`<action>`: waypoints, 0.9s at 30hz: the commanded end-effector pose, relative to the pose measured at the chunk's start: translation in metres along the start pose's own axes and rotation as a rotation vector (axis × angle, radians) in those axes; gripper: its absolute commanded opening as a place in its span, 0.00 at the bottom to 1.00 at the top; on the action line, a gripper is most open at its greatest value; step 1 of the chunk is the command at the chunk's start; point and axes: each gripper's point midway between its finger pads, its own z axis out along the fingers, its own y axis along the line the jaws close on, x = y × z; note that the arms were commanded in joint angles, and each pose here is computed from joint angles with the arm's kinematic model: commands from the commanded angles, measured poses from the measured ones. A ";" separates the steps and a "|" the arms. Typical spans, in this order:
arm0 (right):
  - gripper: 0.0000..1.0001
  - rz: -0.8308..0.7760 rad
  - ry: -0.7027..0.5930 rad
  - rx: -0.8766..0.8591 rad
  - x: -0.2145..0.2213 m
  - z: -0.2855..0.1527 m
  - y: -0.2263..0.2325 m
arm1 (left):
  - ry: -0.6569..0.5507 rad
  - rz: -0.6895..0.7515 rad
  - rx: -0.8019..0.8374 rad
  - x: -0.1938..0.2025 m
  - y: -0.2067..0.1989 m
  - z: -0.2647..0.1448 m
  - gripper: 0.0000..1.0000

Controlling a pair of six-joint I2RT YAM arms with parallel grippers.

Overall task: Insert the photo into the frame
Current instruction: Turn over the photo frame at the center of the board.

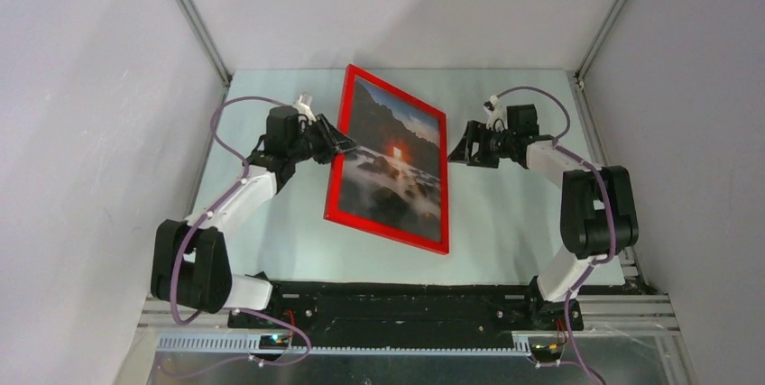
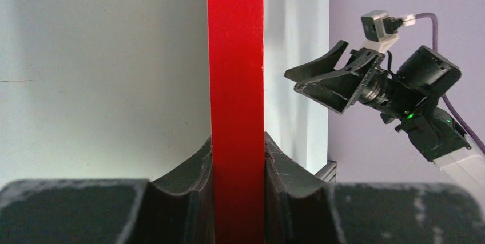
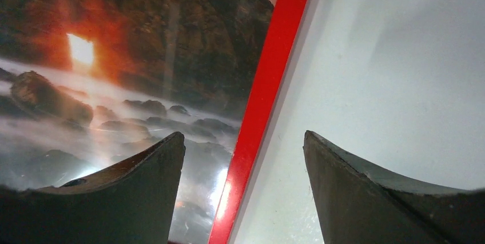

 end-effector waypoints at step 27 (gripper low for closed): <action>0.76 0.052 0.123 -0.201 0.025 0.043 0.008 | -0.129 0.198 -0.025 -0.006 0.032 0.009 0.34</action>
